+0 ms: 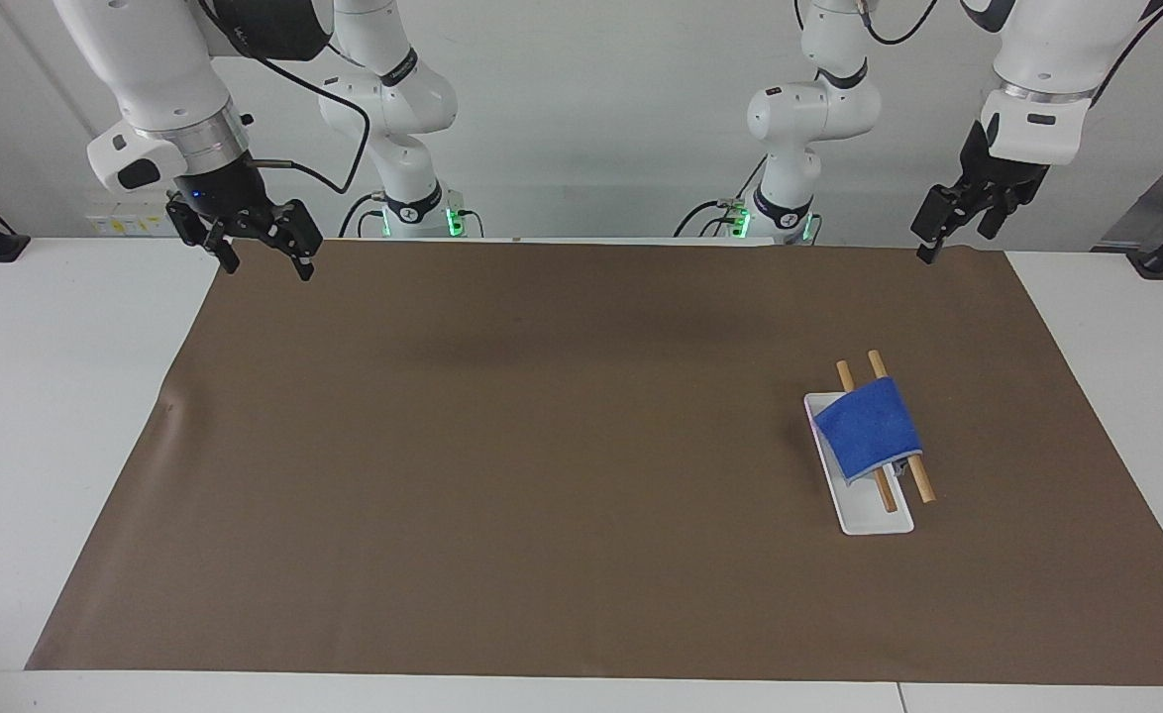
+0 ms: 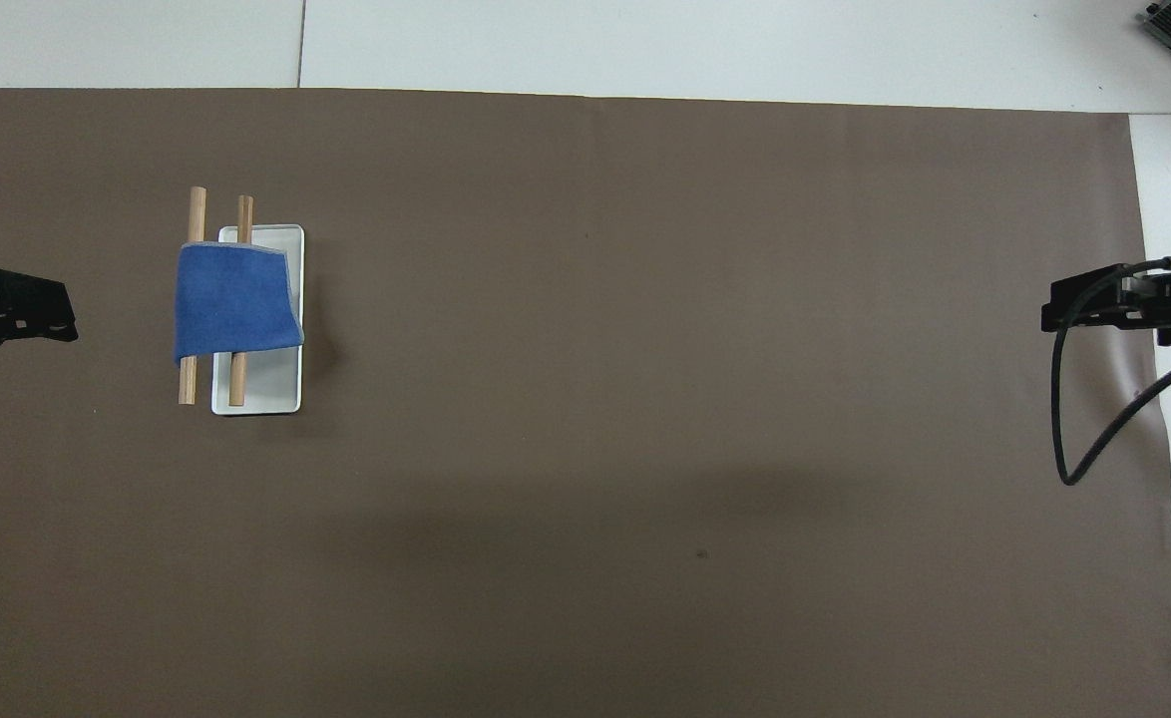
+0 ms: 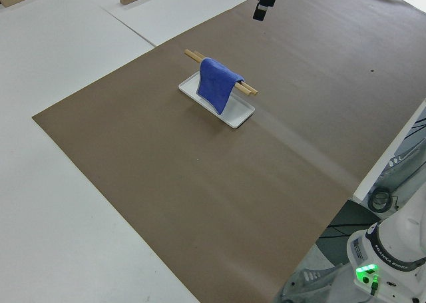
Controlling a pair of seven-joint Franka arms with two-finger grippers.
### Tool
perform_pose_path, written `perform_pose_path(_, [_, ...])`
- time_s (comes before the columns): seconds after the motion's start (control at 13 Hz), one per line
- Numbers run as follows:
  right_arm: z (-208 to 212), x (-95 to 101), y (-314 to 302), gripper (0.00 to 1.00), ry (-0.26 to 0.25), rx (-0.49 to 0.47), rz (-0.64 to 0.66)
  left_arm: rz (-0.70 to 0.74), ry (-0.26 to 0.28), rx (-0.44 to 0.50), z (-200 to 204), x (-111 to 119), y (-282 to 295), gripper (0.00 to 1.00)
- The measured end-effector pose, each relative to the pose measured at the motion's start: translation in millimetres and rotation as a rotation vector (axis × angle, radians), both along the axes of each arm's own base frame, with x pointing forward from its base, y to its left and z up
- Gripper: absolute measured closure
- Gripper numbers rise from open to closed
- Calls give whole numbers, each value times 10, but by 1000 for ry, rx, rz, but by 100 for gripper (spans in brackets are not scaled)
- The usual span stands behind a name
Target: Right arm passes towel to left arm to hang
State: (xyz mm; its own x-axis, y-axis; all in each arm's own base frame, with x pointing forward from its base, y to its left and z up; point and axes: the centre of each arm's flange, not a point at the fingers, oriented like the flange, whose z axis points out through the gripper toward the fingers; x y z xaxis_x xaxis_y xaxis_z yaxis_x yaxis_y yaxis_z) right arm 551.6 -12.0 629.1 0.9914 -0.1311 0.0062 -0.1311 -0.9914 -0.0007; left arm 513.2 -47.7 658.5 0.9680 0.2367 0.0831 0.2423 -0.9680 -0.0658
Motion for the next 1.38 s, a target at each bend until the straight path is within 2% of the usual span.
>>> perform_pose_path(0.23, [-6,-7,2,0,7,0,0,-145,29,23,-59,12,194,0])
perform_pose_path(0.38, [-6,-7,3,0,7,0,2,-184,39,54,-79,16,272,0])
perform_pose_path(1.08, [-4,-7,6,0,7,0,3,-214,47,62,-102,-21,169,0])
perform_pose_path(1.38, [-4,-7,12,0,6,0,4,-225,50,0,-131,-29,98,0])
